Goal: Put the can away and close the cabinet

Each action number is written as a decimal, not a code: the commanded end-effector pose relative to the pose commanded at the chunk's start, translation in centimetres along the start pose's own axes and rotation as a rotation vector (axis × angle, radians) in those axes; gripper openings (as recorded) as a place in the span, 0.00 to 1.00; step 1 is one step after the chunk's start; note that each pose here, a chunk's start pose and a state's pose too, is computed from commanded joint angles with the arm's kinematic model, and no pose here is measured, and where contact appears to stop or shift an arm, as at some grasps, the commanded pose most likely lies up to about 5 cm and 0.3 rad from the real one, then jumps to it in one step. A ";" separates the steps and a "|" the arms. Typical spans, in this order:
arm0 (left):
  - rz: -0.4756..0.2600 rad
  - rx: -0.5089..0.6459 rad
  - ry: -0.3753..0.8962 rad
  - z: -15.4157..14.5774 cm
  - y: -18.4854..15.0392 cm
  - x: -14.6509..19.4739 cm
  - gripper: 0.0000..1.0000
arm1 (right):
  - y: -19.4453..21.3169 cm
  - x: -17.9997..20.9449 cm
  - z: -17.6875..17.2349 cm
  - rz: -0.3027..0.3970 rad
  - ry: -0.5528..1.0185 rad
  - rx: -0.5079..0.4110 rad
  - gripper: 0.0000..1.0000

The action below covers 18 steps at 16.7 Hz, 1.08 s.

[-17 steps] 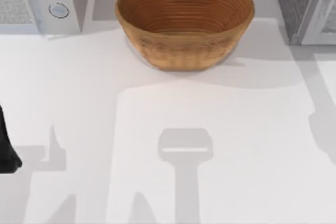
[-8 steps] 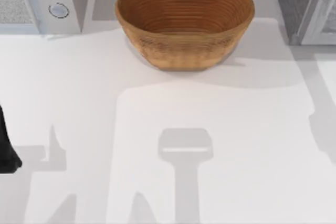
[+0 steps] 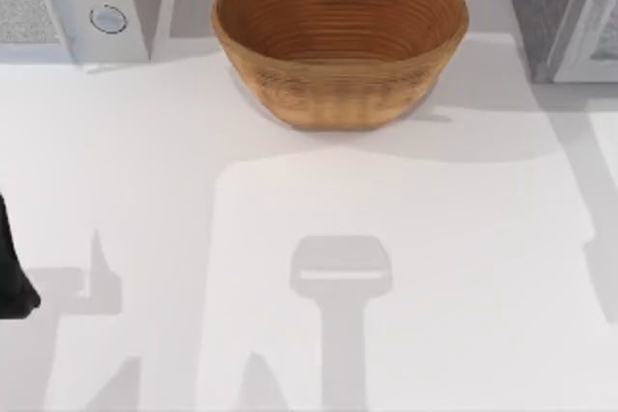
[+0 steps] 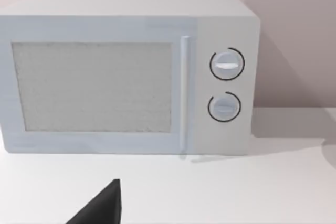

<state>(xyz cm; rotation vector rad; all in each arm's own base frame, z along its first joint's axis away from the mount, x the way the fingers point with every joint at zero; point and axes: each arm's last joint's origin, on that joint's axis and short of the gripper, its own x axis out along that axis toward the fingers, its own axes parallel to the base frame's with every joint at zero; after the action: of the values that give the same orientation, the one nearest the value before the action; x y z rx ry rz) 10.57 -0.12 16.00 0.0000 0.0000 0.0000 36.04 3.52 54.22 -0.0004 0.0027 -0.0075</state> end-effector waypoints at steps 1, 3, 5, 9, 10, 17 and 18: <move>0.000 0.000 0.000 0.0 0.0 0.0 1.00 | -0.2 -1.2 0.0 -0.002 0.001 -0.001 1.00; 0.000 0.000 0.000 0.0 0.0 0.0 1.00 | -0.8 -3.9 -0.3 -0.005 0.002 -0.002 1.00; 0.000 0.000 0.000 0.0 0.0 0.0 1.00 | -1.3 -6.9 -1.2 -0.008 0.003 -0.004 1.00; 0.000 0.000 0.000 0.0 0.0 0.0 1.00 | -2.3 -13.4 -5.4 -0.011 0.005 -0.005 1.00; 0.000 0.000 0.000 0.0 0.0 0.0 1.00 | -2.5 -15.0 -7.0 -0.012 0.006 -0.005 1.00; 0.000 0.000 0.000 0.0 0.0 0.0 1.00 | -3.5 -23.3 -21.5 -0.009 0.006 -0.004 1.00; 0.000 0.000 0.000 0.0 0.0 0.0 1.00 | -3.6 -23.9 -23.7 -0.008 0.006 -0.003 1.00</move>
<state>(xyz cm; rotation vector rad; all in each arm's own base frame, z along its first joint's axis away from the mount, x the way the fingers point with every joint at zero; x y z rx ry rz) 10.57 -0.12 16.00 0.0000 0.0000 0.0000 12.02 0.10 30.58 -0.0036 0.0082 -0.0150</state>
